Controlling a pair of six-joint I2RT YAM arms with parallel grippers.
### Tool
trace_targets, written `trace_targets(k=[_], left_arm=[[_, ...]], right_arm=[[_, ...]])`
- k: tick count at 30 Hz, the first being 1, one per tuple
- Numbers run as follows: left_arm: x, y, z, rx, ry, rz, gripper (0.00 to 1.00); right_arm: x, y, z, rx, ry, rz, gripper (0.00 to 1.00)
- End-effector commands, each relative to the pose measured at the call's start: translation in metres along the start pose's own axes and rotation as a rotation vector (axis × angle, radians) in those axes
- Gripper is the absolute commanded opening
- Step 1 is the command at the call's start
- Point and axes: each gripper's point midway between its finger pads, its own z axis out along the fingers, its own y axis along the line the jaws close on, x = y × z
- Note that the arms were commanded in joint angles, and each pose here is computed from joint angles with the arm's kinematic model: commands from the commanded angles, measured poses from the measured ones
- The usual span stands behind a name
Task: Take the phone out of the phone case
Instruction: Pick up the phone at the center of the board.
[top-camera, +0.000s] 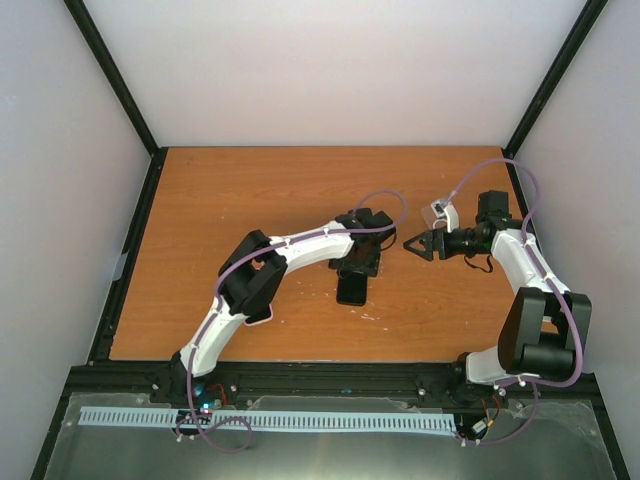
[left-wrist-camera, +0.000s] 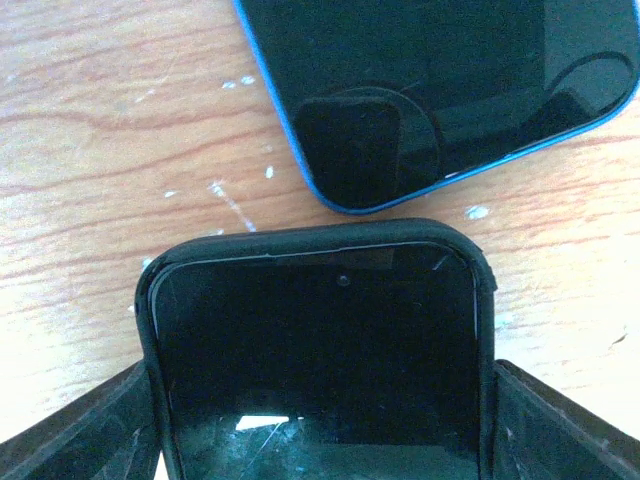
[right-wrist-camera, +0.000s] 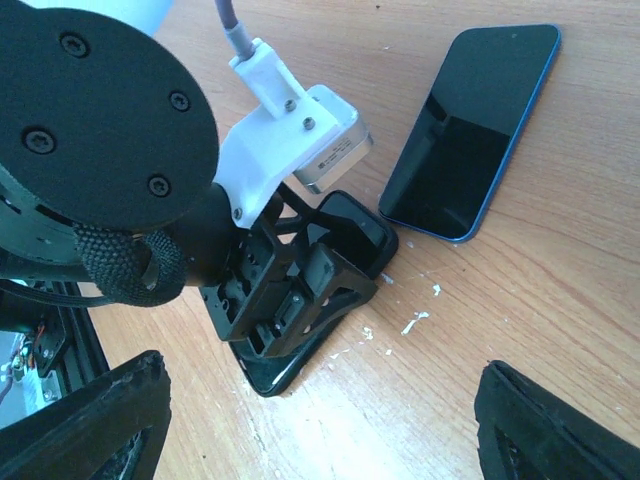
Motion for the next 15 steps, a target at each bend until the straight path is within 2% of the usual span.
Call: trace_targets(k=[1,6,8,15], left_arm=[[0.015,0.021,-0.019,-0.065,0.03,0.021,0.66],[-0.002,0.017,-0.061,0.032,-0.064,0.007,0.59],[-0.011,0.014,-0.079,0.095,-0.116,-0.012,0.57],[-0.043,0.012,-0.127,0.362,-0.339,-0.098,0.41]], right_arm=[[-0.01,0.0,-0.008,0.013,-0.028,-0.034,0.82],[-0.011,-0.004,-0.011,0.04,-0.033,-0.034,0.81],[-0.011,-0.006,-0.014,0.071,-0.035,-0.046,0.78],[-0.024,0.017,-0.025,0.078,-0.074,-0.101,0.71]])
